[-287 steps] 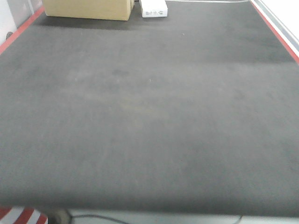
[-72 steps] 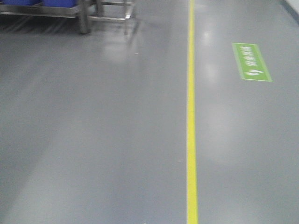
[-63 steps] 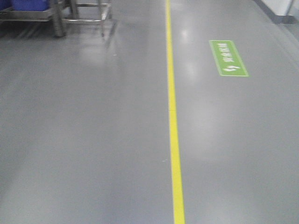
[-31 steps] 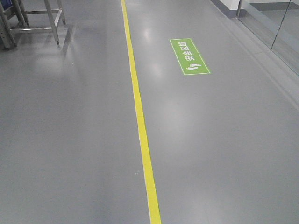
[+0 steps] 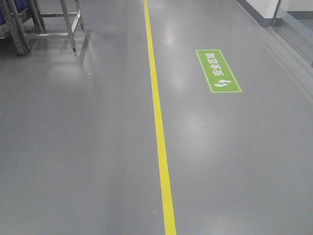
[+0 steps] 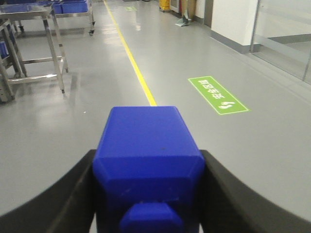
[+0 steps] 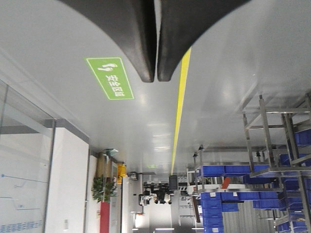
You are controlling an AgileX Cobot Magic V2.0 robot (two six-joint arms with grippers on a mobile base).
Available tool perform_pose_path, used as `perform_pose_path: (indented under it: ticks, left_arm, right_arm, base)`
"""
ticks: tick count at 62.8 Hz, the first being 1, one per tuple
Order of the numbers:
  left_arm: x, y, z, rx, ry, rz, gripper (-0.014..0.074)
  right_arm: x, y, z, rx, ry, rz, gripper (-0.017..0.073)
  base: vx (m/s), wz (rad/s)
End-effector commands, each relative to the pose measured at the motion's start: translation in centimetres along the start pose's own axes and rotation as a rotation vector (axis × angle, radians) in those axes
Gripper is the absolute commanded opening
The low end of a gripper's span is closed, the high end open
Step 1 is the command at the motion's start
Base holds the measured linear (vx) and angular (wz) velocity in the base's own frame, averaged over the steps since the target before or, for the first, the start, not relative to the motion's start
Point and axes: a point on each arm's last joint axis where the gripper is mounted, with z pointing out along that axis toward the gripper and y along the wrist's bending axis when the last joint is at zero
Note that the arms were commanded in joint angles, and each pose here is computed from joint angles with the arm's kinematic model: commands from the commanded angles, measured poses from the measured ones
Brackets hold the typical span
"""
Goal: Pour parts from conveyor to right shelf
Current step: 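Turn the base and drive along the yellow floor line, then drive forward along the yellow line holding the block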
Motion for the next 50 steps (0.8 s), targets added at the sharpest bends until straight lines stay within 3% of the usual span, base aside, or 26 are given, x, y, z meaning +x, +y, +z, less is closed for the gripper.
perform_pose_path:
  ticks: [1,31,50]
  left_arm:
    - [-1.56,0.11,-0.25,-0.005,-0.097,-0.007,-0.0006]
    - [-1.56,0.11,-0.25,-0.005,-0.097,-0.007,-0.0006]
    - [-1.56,0.11,-0.25,-0.005,-0.097,-0.007,-0.0006]
  right_arm:
    - [-0.29,0.03,-0.06,-0.005,-0.077,-0.005,-0.0010]
    - [-0.29,0.03,-0.06,-0.005,-0.077,-0.005,-0.0010]
    - [-0.29,0.03,-0.06,-0.005,-0.077,-0.005,-0.0010]
  base:
    - [0.51,0.19]
    - [0.53,0.14]
    - [0.60,-0.08]
